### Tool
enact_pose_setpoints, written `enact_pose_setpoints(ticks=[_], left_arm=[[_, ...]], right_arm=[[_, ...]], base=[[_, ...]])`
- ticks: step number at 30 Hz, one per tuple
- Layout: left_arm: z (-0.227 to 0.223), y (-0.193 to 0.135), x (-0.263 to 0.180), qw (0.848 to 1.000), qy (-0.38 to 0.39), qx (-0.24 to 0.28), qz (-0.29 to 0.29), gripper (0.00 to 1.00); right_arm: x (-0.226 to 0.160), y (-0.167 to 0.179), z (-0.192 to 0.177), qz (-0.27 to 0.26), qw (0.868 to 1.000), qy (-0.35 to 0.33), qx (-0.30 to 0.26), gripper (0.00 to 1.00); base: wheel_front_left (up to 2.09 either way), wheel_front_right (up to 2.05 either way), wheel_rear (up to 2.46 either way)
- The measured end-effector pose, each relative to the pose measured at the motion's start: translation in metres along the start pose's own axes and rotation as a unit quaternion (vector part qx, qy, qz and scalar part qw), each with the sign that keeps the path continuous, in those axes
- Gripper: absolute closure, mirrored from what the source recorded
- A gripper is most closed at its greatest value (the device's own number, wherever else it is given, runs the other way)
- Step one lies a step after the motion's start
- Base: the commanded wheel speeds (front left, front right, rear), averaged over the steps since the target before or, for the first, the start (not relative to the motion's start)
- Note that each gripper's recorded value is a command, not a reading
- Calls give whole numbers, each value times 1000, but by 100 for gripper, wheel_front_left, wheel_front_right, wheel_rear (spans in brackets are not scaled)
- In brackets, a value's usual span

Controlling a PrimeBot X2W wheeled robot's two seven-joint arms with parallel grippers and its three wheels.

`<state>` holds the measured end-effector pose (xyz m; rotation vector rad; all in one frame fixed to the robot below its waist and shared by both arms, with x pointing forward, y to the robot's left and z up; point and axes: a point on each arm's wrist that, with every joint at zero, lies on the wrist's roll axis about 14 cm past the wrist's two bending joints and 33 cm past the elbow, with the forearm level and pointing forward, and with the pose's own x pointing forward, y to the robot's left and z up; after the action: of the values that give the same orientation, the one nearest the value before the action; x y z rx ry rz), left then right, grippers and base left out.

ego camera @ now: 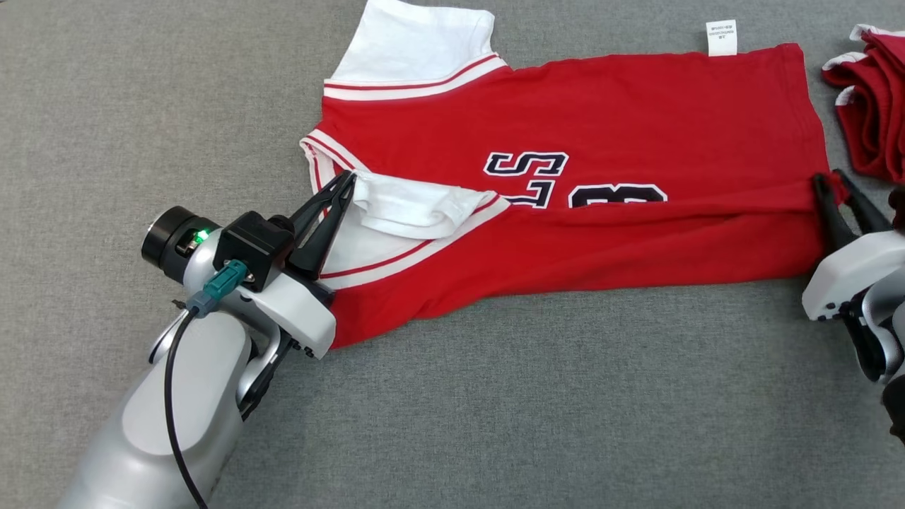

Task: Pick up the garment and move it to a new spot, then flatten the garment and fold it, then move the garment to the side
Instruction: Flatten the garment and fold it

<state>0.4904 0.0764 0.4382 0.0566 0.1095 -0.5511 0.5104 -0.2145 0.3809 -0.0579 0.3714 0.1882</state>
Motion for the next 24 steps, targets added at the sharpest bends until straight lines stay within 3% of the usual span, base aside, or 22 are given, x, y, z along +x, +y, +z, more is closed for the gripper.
enact_pose_setpoints(ticks=[1,2,3,4,9,13,18,24], left_arm=[[-2,1,1,1000,2,2,0,88],[-3,0,2,1000,3,3,0,68],[-3,0,3,1000,4,3,1,40],[-2,0,3,1000,2,4,1,0],[8,3,1,1000,-15,4,19,0],[18,4,-9,998,-35,-14,42,0],[8,-1,-35,993,-31,-80,79,0],[-25,-9,-61,981,27,-154,111,0]], right_arm=[[2,-3,3,-5,1000,-4,-1,0],[3,-5,4,-8,1000,-7,-4,0],[4,-5,6,-8,1000,-10,-7,0],[4,-4,8,-9,1000,-14,-7,0],[-1,-14,47,-24,997,-79,-8,0],[-22,-9,36,-30,996,-84,6,0],[-49,-5,26,-40,995,-88,22,0],[-72,-5,23,-54,993,-96,34,0]], base=[[0,0,0],[0,0,0],[0,0,0],[0,0,0],[0,0,0],[0,0,0],[0,0,0],[0,0,0]])
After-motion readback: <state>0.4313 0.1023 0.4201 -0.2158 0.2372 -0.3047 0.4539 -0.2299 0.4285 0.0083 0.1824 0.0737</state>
